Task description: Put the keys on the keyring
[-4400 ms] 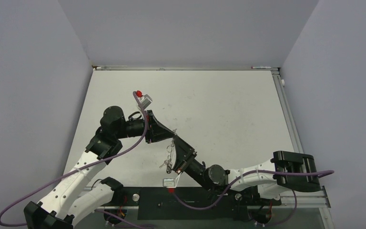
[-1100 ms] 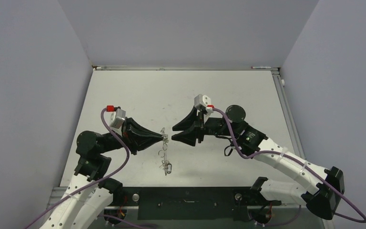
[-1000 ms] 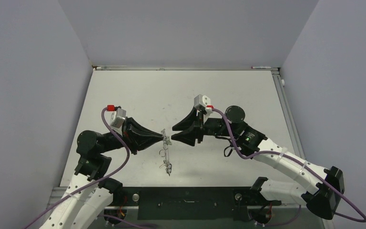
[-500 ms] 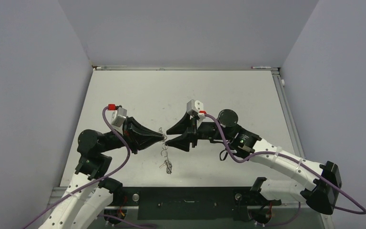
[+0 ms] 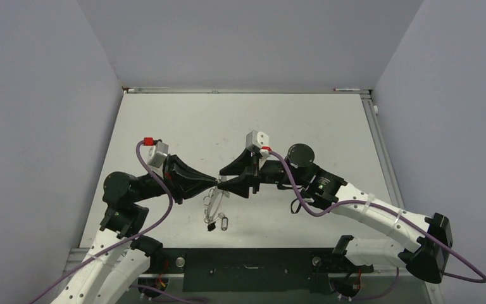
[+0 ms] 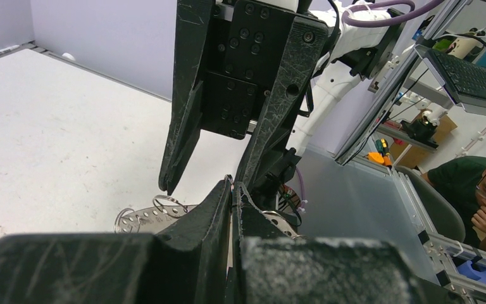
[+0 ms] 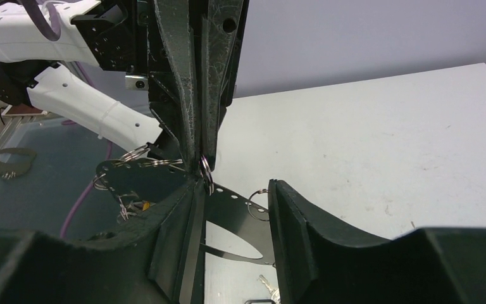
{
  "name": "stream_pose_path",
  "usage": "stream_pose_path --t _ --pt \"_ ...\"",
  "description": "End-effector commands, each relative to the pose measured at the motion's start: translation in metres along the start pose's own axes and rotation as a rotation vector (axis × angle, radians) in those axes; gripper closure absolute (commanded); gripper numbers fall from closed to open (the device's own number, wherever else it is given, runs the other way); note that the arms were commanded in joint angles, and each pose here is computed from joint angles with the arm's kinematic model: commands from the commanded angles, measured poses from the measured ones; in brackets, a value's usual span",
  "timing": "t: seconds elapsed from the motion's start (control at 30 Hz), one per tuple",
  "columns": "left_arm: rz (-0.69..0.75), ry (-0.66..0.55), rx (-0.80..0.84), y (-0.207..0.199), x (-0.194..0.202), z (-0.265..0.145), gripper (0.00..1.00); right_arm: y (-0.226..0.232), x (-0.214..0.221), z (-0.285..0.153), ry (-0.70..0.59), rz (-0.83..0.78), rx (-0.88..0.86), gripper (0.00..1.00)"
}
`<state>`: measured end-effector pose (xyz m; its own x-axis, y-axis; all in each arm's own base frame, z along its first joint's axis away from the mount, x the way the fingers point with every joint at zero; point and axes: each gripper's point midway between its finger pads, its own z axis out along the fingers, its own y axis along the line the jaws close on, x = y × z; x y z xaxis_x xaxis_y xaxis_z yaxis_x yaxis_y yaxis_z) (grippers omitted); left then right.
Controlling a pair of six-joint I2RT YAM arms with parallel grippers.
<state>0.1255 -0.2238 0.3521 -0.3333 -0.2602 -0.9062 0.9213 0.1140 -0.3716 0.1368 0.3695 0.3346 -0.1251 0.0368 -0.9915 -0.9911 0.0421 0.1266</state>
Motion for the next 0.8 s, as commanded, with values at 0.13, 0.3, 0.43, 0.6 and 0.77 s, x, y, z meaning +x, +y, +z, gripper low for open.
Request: stream_pose_path --t 0.13,0.3,0.43,0.6,0.77 --pt "0.053 -0.036 0.039 -0.010 -0.011 0.000 1.00 0.006 -0.033 0.001 -0.074 -0.060 -0.014 0.66" --pt "0.044 -0.030 0.036 -0.008 -0.009 0.001 1.00 0.010 -0.031 0.002 -0.079 -0.062 -0.038 0.77" --pt "0.041 -0.029 0.034 -0.007 -0.008 0.001 1.00 0.015 -0.033 0.001 -0.090 -0.073 -0.056 0.91" --pt "0.035 -0.028 0.023 -0.004 -0.007 0.001 1.00 0.023 -0.034 -0.003 -0.115 -0.093 -0.084 0.95" --pt "0.034 -0.027 0.021 -0.004 -0.006 0.001 1.00 0.030 -0.033 -0.007 -0.129 -0.103 -0.116 0.95"
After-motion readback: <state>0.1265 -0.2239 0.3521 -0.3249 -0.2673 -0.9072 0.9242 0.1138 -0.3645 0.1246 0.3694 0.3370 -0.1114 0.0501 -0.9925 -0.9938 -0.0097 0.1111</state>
